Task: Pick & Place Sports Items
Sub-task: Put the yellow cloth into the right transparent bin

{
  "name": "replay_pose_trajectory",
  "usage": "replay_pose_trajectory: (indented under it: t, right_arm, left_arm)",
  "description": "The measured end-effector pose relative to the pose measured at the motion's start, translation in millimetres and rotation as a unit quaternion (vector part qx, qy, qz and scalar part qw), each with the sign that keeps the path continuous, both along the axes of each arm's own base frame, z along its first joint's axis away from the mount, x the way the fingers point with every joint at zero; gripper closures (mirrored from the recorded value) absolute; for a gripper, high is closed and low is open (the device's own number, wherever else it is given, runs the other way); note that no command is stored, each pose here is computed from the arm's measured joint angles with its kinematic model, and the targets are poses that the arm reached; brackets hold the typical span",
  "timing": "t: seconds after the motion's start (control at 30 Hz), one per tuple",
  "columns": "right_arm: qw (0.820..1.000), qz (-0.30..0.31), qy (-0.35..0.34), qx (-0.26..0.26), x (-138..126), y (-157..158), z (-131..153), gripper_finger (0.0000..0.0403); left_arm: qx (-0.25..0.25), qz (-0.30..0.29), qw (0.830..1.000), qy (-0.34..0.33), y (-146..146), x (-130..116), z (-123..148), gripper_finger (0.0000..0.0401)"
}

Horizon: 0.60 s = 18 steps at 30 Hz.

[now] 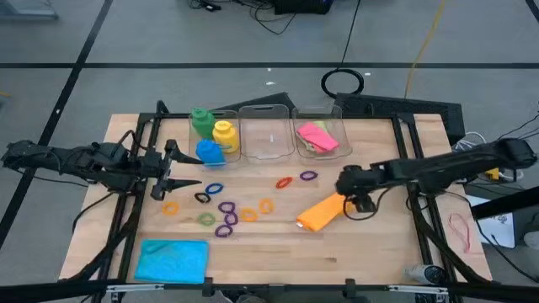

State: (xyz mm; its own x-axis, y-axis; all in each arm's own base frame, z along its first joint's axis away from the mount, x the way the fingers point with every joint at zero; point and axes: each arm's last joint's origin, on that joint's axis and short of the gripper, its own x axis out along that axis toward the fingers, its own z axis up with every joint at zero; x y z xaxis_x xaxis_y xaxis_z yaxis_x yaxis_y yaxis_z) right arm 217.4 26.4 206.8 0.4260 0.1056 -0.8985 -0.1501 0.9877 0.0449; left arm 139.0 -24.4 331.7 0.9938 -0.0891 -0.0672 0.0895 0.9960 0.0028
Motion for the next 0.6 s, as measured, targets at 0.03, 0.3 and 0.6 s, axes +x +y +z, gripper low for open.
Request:
replay_pose_trajectory:
  t: [0.03, 0.3, 0.6]
  right_arm:
    - [1.000, 0.006, 0.013, -0.004, -2, 0, -3, 0.0205]
    - [0.995, 0.095, 0.027, -0.029, -9, 18, -11, 0.0227]
    - [0.985, 0.119, -0.002, -0.124, -9, 27, -9, 0.0279]
  left_arm:
    - [0.000, 0.000, 1.000, 0.000, 0, 0, 0, 0.0105]
    - [0.000, 0.000, 1.000, 0.000, 0, 0, 0, 0.0105]
    - [0.000, 0.000, 1.000, 0.000, 0, 0, 0, 0.0105]
